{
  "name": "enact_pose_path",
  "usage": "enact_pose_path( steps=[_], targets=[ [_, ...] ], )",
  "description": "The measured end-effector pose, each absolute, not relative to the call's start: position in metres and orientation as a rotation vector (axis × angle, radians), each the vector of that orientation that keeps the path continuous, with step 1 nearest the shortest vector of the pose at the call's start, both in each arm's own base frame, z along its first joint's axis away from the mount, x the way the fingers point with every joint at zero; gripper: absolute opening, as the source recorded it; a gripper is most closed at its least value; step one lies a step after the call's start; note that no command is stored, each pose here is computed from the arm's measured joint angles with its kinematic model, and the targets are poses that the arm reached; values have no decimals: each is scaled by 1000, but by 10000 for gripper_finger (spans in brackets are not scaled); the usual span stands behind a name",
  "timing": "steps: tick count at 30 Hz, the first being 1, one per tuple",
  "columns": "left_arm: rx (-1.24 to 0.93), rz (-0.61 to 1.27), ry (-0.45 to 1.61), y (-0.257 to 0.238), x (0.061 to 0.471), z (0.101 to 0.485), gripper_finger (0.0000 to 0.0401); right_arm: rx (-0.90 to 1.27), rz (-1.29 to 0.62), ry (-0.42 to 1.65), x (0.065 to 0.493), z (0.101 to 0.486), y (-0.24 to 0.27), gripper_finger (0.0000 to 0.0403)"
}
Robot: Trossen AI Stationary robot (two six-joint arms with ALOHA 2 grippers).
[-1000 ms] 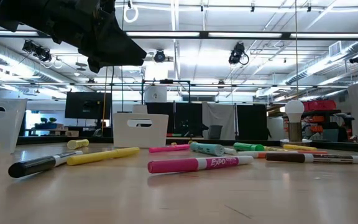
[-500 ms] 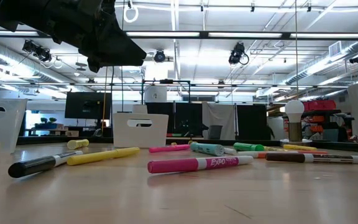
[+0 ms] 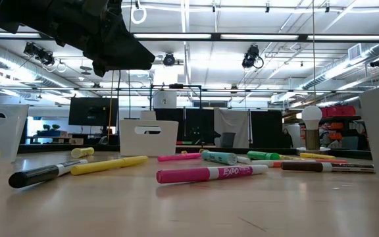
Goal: Pick & Place Markers
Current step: Put the orange marker pen into the white bin
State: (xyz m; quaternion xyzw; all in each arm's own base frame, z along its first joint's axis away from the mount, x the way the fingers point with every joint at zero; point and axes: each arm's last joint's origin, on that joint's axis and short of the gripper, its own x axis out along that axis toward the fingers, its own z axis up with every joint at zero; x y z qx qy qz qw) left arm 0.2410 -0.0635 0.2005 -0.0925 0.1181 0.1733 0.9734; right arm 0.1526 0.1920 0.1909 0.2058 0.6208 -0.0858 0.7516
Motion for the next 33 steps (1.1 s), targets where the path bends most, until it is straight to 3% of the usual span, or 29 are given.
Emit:
enact_pose_path(
  steps=[5, 10, 18, 24, 29, 33],
  targets=[
    [-188, 350, 238, -63, 241, 201, 135, 484, -148, 1346, 152, 197, 192, 152],
    [-189, 353, 236, -63, 241, 201, 135, 534, -81, 1252, 151, 215, 188, 144],
    [-198, 365, 233, -61, 242, 201, 135, 472, -26, 848, 158, 251, 172, 111],
    [-198, 364, 233, -61, 242, 201, 135, 157, -303, 501, 180, 254, 156, 95],
    [-198, 364, 233, -61, 242, 201, 135, 108, -447, 478, 202, 238, 135, 98],
    [-198, 364, 234, -61, 242, 201, 135, 138, -523, 464, 220, 219, 117, 127]
  ],
)
